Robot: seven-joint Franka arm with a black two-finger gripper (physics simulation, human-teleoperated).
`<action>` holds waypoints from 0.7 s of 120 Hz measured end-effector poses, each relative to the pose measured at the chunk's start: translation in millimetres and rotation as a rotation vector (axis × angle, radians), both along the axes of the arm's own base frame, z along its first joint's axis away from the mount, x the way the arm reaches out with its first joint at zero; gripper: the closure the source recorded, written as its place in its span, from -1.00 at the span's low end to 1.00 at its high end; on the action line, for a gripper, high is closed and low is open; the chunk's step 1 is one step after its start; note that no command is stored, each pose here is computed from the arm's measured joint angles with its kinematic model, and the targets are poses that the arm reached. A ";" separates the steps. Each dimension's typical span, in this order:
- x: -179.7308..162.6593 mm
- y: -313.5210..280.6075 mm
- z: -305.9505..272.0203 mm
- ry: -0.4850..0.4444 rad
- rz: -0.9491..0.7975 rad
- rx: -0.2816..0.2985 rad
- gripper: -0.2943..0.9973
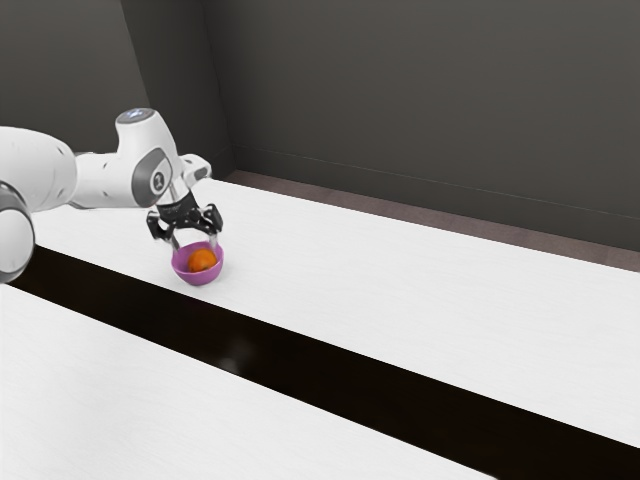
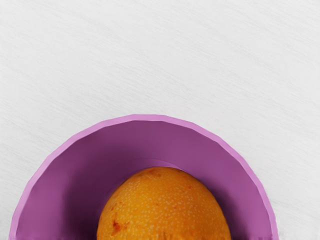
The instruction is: Place the pear in the bowl.
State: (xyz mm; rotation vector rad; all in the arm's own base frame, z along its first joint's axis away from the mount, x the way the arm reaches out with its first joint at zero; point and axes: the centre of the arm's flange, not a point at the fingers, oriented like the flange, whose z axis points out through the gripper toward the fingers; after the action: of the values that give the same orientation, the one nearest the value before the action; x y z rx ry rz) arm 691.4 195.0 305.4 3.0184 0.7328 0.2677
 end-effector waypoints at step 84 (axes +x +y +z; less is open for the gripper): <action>-61.7 -174.3 284.9 -0.019 -0.428 0.134 -0.54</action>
State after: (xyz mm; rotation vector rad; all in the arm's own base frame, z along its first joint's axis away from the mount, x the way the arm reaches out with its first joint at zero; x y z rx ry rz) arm 629.7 20.7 590.3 3.1873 0.0578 0.3391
